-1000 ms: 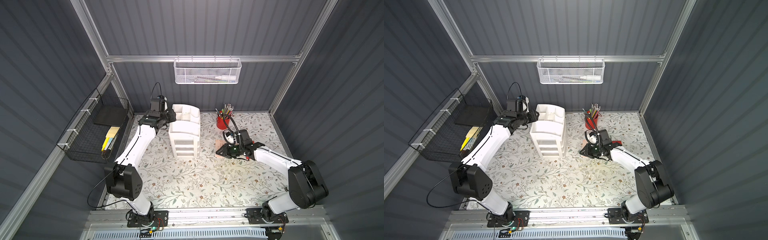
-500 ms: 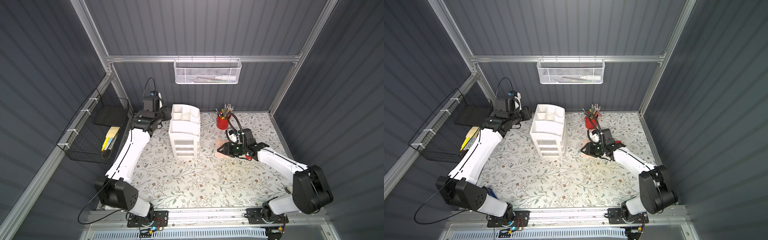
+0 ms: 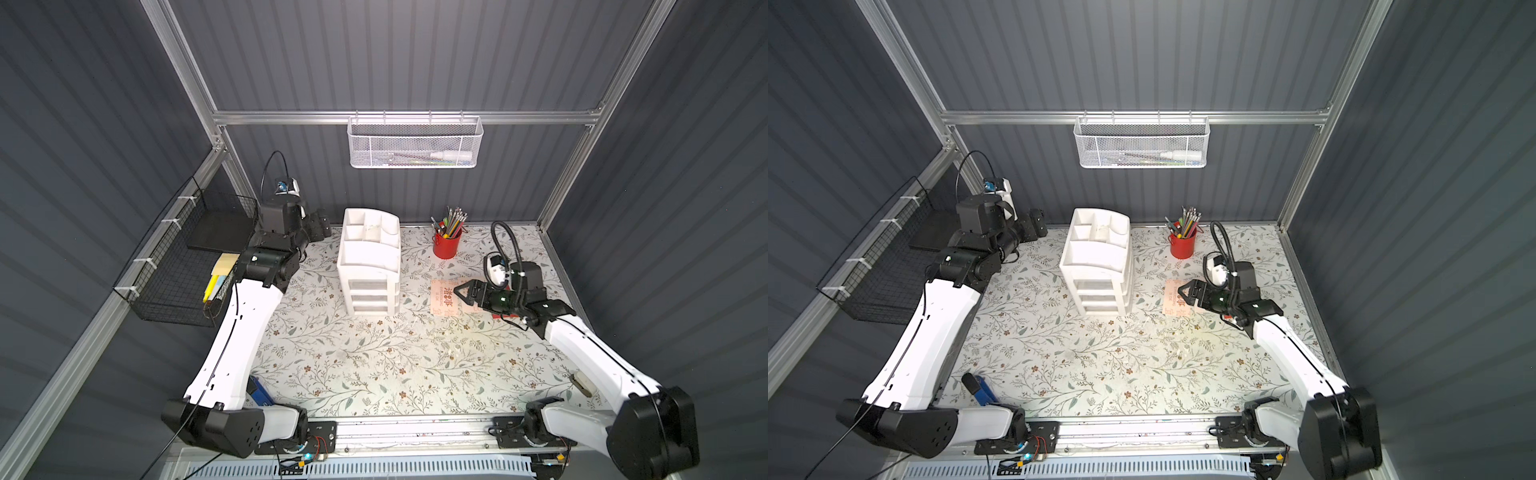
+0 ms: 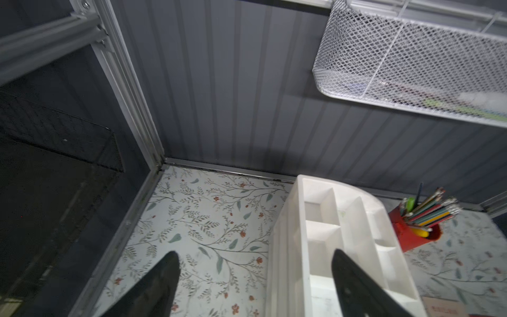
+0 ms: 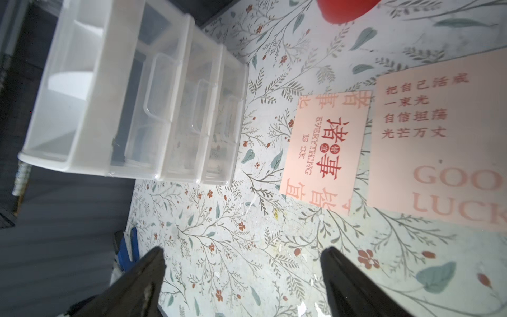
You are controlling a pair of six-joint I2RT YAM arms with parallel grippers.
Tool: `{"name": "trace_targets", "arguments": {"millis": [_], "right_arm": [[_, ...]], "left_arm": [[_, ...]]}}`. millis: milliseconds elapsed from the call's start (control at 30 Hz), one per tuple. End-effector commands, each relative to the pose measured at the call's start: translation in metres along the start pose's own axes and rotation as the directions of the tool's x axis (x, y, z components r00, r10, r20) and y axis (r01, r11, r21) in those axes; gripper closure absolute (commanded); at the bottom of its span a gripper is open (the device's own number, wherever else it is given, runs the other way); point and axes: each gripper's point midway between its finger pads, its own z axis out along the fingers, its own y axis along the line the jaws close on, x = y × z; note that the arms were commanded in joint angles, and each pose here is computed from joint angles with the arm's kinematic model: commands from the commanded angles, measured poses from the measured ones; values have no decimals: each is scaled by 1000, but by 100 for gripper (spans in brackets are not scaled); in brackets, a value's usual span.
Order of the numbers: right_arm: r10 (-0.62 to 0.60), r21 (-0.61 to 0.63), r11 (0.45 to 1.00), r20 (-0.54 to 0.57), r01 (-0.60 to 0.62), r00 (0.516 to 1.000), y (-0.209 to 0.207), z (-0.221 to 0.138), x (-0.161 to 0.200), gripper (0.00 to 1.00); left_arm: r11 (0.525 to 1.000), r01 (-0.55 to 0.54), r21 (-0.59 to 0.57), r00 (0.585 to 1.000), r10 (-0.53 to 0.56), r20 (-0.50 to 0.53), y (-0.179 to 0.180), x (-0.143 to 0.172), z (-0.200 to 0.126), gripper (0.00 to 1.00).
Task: Take the postcards out of the drawer
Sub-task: Move the storage box to the center of the board, then reset both arms
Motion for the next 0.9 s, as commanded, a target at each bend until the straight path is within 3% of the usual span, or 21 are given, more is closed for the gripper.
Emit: {"name": "trace_targets", "arguments": {"millis": [0, 200, 367, 567, 733, 867], "right_arm": [[-57, 49, 997, 74, 54, 996, -6, -25, -12, 1], [-53, 181, 983, 221, 12, 974, -29, -66, -37, 1], [-58, 389, 918, 304, -68, 951, -63, -94, -50, 1], [-32, 502, 848, 367, -169, 930, -98, -108, -57, 1], [-45, 579, 782, 419, -229, 907, -130, -113, -61, 1], [-69, 605, 744, 492, -284, 868, -148, -116, -63, 1]], "left_arm": [[999, -32, -39, 999, 30, -40, 8, 14, -5, 6], [998, -30, -56, 997, 26, -72, 13, 25, -8, 0], [994, -12, -108, 992, -1, -124, 24, 49, -7, 0], [966, -20, -256, 970, -43, -238, 52, 107, 8, 0], [962, -42, -271, 956, -41, -291, 57, 148, 28, 0], [964, -69, -257, 962, -4, -274, 59, 168, 41, 0]]}}
